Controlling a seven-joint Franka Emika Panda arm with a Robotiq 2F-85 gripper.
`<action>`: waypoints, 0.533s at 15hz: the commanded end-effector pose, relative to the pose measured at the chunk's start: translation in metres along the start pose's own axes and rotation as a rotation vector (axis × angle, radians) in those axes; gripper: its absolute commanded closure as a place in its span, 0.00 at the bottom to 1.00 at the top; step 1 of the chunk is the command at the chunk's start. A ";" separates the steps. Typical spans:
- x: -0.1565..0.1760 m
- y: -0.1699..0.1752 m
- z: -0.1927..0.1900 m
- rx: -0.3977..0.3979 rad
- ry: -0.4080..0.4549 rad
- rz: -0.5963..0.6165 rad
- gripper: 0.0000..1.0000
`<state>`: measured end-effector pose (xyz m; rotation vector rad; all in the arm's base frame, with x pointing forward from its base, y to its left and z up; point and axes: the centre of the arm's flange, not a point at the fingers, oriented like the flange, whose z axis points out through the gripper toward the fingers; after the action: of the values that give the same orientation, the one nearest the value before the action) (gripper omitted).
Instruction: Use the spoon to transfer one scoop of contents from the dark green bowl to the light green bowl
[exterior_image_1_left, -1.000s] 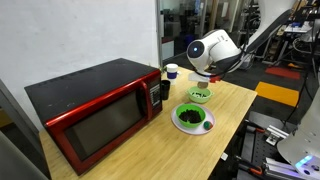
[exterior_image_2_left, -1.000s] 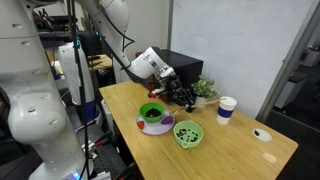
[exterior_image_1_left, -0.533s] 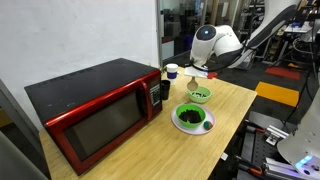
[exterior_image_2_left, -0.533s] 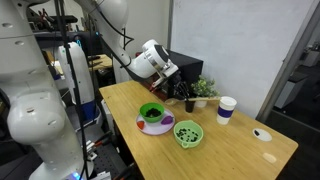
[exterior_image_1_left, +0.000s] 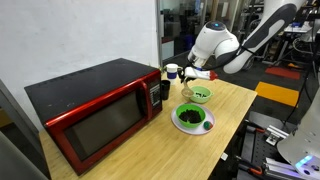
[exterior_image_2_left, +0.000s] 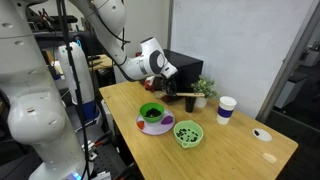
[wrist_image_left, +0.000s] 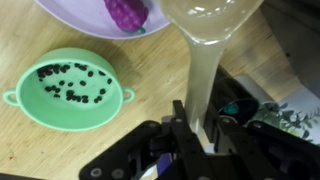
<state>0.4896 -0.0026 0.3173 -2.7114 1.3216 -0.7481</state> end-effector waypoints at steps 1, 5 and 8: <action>-0.017 -0.008 -0.030 0.079 -0.132 -0.116 0.94; -0.068 -0.030 -0.043 0.145 -0.239 -0.250 0.94; -0.093 -0.049 -0.060 0.193 -0.287 -0.321 0.94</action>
<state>0.4579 0.1170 0.3033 -2.7651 0.8560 -0.5019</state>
